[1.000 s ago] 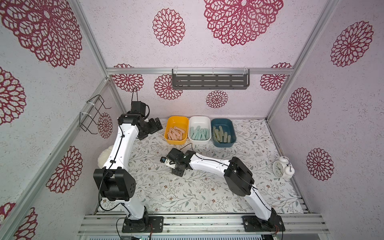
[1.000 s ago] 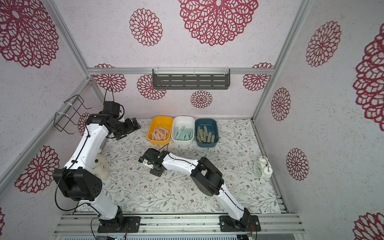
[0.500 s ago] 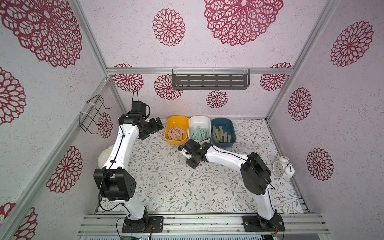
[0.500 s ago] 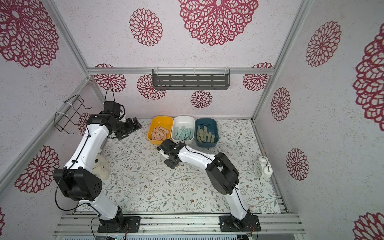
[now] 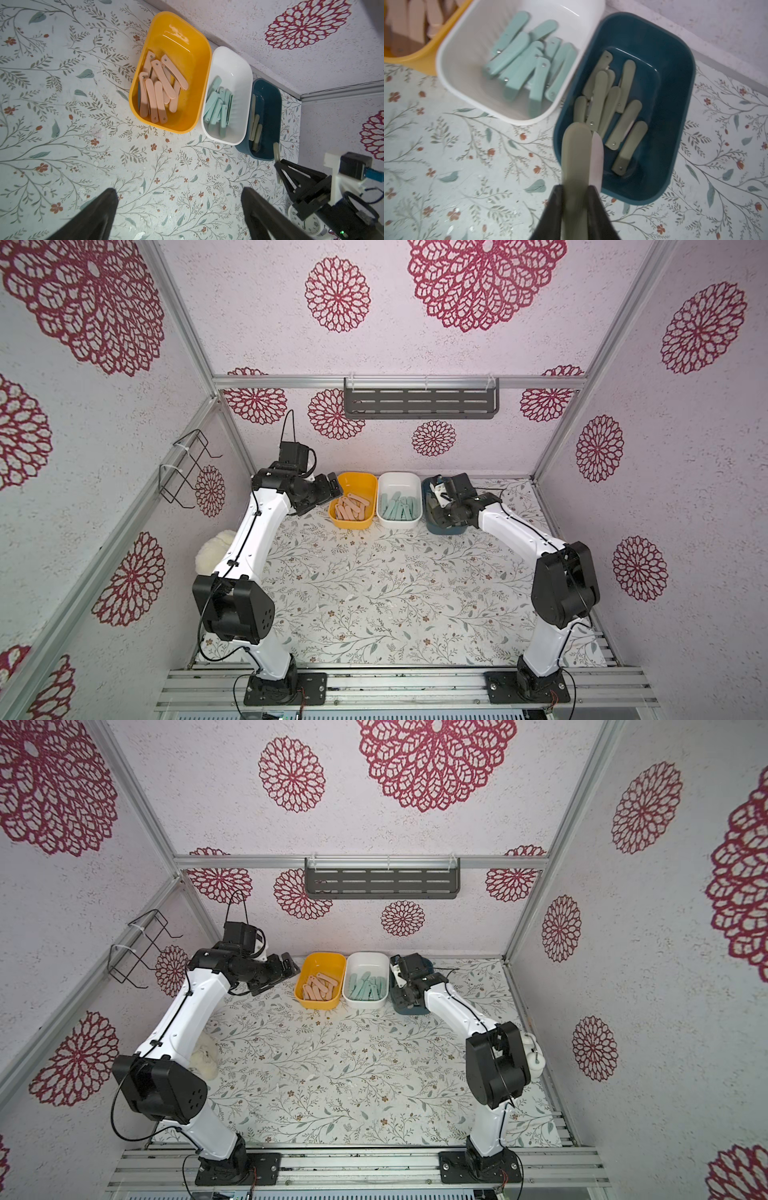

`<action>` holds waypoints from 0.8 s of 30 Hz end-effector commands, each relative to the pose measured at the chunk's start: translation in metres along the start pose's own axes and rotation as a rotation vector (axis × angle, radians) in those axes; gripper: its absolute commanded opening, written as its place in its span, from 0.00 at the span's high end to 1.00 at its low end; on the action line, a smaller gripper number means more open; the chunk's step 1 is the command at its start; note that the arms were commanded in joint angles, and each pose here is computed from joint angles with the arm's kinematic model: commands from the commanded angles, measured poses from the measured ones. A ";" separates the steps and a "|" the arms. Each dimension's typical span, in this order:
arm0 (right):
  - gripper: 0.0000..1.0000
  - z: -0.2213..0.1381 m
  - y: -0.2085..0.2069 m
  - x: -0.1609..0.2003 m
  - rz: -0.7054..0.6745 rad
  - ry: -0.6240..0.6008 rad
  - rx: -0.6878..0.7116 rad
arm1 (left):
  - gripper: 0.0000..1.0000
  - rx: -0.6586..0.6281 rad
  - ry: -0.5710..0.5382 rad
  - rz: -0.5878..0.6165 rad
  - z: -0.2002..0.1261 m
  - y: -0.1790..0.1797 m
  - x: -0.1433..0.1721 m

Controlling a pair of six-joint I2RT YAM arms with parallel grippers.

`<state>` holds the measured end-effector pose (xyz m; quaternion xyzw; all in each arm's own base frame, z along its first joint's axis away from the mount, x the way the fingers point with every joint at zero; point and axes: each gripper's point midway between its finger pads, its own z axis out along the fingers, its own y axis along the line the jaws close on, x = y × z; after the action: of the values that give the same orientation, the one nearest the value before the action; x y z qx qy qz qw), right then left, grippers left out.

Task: Place the fruit knives into the storage box by color
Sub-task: Place the fruit knife in the storage box, then reset both arms

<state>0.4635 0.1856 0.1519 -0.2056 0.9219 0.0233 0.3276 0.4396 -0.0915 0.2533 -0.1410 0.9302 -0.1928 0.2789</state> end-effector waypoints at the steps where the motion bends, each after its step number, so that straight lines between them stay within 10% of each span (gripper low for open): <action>1: 0.89 0.028 -0.006 -0.022 0.040 -0.048 -0.044 | 0.03 0.035 -0.089 0.057 0.001 -0.005 -0.012; 4: 0.44 0.036 -0.022 -0.037 0.061 -0.075 -0.009 | 0.03 -0.061 -0.151 0.120 0.001 0.018 -0.012; 12: 0.01 -0.027 -0.037 -0.059 0.134 -0.257 0.025 | 0.03 -0.138 -0.449 0.183 -0.041 0.060 -0.010; 20: 0.01 -0.120 -0.100 0.054 0.289 -0.788 0.375 | 0.02 -0.591 -0.401 0.171 0.002 0.193 0.028; 24: 0.01 -0.104 -0.116 0.110 0.264 -0.717 0.422 | 0.03 -0.538 -0.389 0.281 0.029 0.201 0.028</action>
<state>0.3650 0.0360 0.1417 -0.0182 0.8138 -0.0377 0.5796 0.3888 0.0597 0.1162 -0.1432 0.9085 0.1102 0.3768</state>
